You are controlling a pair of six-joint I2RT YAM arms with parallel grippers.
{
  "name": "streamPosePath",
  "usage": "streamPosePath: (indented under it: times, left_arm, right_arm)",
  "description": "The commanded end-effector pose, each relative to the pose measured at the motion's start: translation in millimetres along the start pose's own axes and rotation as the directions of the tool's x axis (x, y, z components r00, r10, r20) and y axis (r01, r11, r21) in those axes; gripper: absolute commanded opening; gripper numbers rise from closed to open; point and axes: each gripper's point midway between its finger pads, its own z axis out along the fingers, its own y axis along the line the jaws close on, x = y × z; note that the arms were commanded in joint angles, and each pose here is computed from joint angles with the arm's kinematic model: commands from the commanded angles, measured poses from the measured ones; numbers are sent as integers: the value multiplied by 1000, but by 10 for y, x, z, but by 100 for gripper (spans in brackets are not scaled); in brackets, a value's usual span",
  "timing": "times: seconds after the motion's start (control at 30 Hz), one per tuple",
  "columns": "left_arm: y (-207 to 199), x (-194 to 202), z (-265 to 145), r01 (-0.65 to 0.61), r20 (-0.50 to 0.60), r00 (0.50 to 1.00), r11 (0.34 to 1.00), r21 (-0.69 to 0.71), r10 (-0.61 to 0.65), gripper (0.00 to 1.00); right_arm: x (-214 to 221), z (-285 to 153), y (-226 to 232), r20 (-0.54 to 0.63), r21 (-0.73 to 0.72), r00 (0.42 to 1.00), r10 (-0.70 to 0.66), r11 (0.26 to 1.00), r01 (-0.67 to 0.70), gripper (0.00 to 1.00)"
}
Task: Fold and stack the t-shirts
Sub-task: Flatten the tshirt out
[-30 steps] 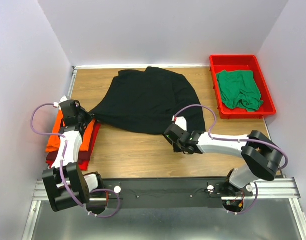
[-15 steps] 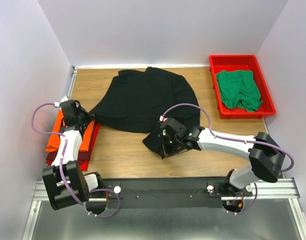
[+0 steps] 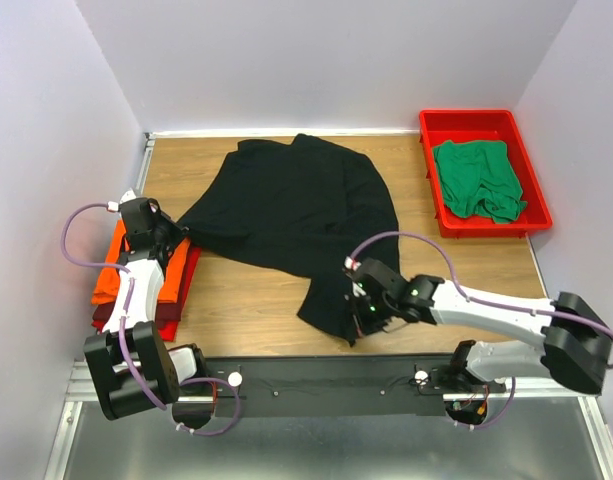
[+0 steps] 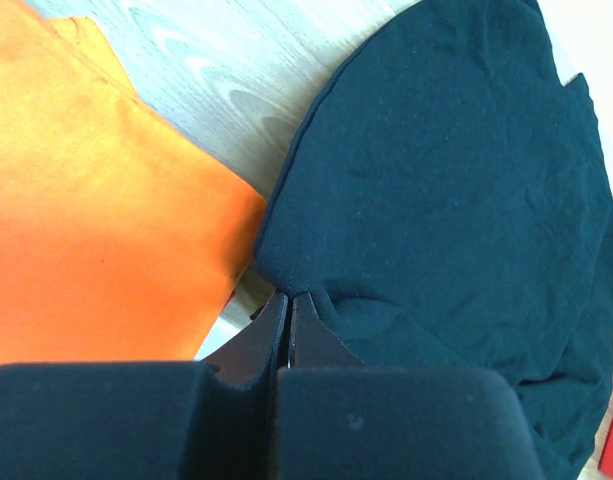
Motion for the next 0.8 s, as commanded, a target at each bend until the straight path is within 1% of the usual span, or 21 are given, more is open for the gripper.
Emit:
streamPosePath:
  times: [0.0, 0.07, 0.13, 0.17, 0.2, 0.23, 0.3, 0.33, 0.37, 0.4, 0.43, 0.47, 0.5, 0.53, 0.57, 0.63, 0.67, 0.73, 0.77]
  left_arm:
    - [-95, -113, -46, -18, 19, 1000, 999, 27, 17, 0]
    - [-85, -125, -55, -19, 23, 1000, 1000, 19, 18, 0]
    - [-65, -144, -67, -19, 30, 999, 1000, 3, 19, 0]
    - [-56, -160, -77, -18, 38, 999, 1000, -4, 18, 0]
    - [-59, -175, -86, -18, 41, 999, 1000, -8, 18, 0]
    - [-54, -198, -103, -16, 51, 999, 1000, -15, 17, 0]
    - [-76, -242, -126, -13, 66, 998, 1000, -14, 14, 0]
    - [-85, -249, -135, -15, 67, 998, 1000, -11, 16, 0]
    - [-97, -264, -146, -13, 73, 997, 1000, -9, 14, 0]
    - [-109, -275, -147, -12, 76, 997, 1000, -5, 13, 0]
    - [-118, -277, -149, -11, 75, 997, 1000, -2, 11, 0]
    - [-127, -266, -147, -10, 70, 998, 1000, 4, 10, 0]
    - [-130, -265, -148, -8, 68, 998, 1000, 7, 7, 0]
    - [-134, -257, -146, -7, 66, 998, 1000, 9, 7, 0]
    - [-139, -255, -158, -5, 67, 998, 1000, 12, 4, 0]
    - [-140, -246, -162, -5, 68, 998, 1000, 16, 4, 0]
    - [-131, -239, -157, -6, 66, 998, 1000, 15, 5, 0]
    - [-133, -228, -147, -8, 61, 998, 1000, 16, 7, 0]
    - [-143, -216, -142, -8, 54, 999, 1000, 23, 7, 0]
  right_arm:
    - [465, -48, -283, -81, 62, 992, 96, 994, -91, 1]
    - [464, -94, -310, -44, 63, 991, 127, 990, -124, 1]
    - [432, -161, -327, -3, 69, 989, 146, 987, -145, 4]
    - [395, -180, -373, 28, 93, 988, 149, 984, -151, 5]
    - [414, -207, -422, 34, 117, 986, 161, 980, -163, 7]
    - [356, -254, -452, 79, 131, 981, 177, 974, -186, 7]
    - [349, -313, -481, 103, 146, 975, 195, 967, -209, 8]
    - [333, -340, -507, 121, 158, 972, 203, 962, -220, 11]
    - [228, -393, -586, 195, 194, 955, 223, 946, -261, 17]
    - [176, -455, -627, 229, 222, 945, 233, 933, -284, 36]
    - [114, -498, -662, 271, 236, 931, 244, 921, -310, 45]
    - [1, -559, -751, 355, 261, 896, 264, 893, -367, 51]
    - [-56, -604, -803, 401, 271, 875, 271, 878, -396, 56]
    - [-117, -663, -845, 449, 270, 850, 275, 865, -423, 64]
    - [-221, -728, -943, 520, 273, 804, 290, 835, -478, 65]
    - [-336, -794, -1023, 572, 275, 763, 302, 806, -524, 64]
    - [-401, -847, -1149, 610, 293, 733, 301, 774, -562, 64]
    - [-452, -873, -1294, 638, 315, 706, 306, 733, -603, 62]
    - [-465, -889, -1437, 645, 326, 693, 322, 704, -631, 60]
